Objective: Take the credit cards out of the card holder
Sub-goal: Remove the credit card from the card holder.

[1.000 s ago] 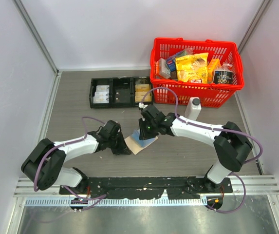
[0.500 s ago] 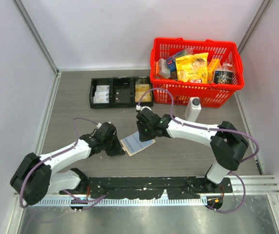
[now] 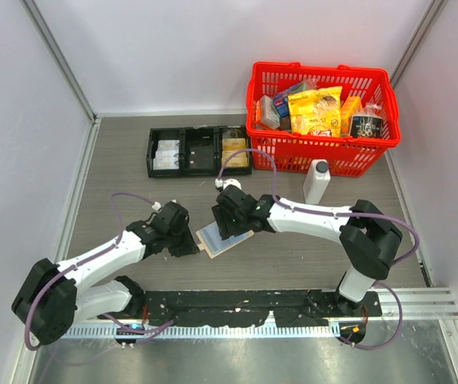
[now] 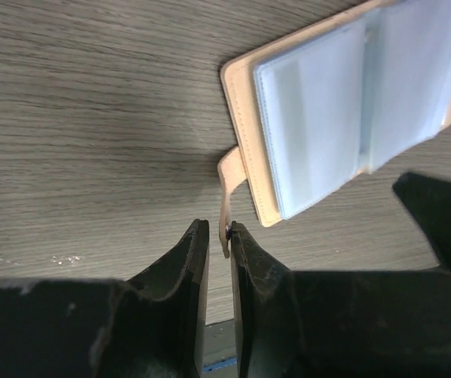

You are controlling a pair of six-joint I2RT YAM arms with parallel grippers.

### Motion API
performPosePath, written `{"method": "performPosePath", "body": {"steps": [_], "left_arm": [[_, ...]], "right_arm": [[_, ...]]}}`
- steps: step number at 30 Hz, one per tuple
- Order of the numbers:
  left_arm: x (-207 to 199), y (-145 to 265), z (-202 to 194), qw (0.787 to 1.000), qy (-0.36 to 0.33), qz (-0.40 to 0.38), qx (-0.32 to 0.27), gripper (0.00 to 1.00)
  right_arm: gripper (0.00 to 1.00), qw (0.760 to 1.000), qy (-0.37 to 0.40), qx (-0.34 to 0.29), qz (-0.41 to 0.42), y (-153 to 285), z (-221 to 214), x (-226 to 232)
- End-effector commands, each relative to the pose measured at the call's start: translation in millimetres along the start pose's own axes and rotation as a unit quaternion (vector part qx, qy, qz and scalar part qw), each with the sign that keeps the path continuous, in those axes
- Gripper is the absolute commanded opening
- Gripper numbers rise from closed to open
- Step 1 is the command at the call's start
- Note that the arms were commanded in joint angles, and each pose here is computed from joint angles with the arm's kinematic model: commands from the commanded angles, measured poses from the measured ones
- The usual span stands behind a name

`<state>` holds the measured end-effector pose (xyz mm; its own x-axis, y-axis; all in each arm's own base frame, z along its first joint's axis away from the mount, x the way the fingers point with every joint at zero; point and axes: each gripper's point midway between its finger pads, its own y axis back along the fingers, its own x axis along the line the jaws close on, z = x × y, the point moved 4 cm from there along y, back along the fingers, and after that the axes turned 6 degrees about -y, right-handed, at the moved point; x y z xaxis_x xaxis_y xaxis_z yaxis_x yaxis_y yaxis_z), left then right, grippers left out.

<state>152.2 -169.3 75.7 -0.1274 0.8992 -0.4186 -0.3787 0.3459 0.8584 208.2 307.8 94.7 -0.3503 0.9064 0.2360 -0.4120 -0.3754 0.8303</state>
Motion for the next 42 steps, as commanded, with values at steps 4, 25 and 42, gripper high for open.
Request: {"method": "performPosePath", "body": {"steps": [4,25,42], "left_arm": [[-0.6,-11.7,8.3,1.0,0.008,0.019,-0.015,0.19],[8.4,-17.7,-6.1,0.999,0.031,0.006,-0.003,0.0],[18.3,-19.7,-15.3,1.0,0.011,0.017,0.015,0.0]], "right_arm": [[0.68,0.998,0.038,-0.034,0.045,-3.9,11.7,43.6],[0.73,0.991,0.085,-0.042,-0.097,-30.4,-3.7,32.8],[0.71,0.997,0.056,-0.024,-0.038,-2.7,25.6,30.7]]}}
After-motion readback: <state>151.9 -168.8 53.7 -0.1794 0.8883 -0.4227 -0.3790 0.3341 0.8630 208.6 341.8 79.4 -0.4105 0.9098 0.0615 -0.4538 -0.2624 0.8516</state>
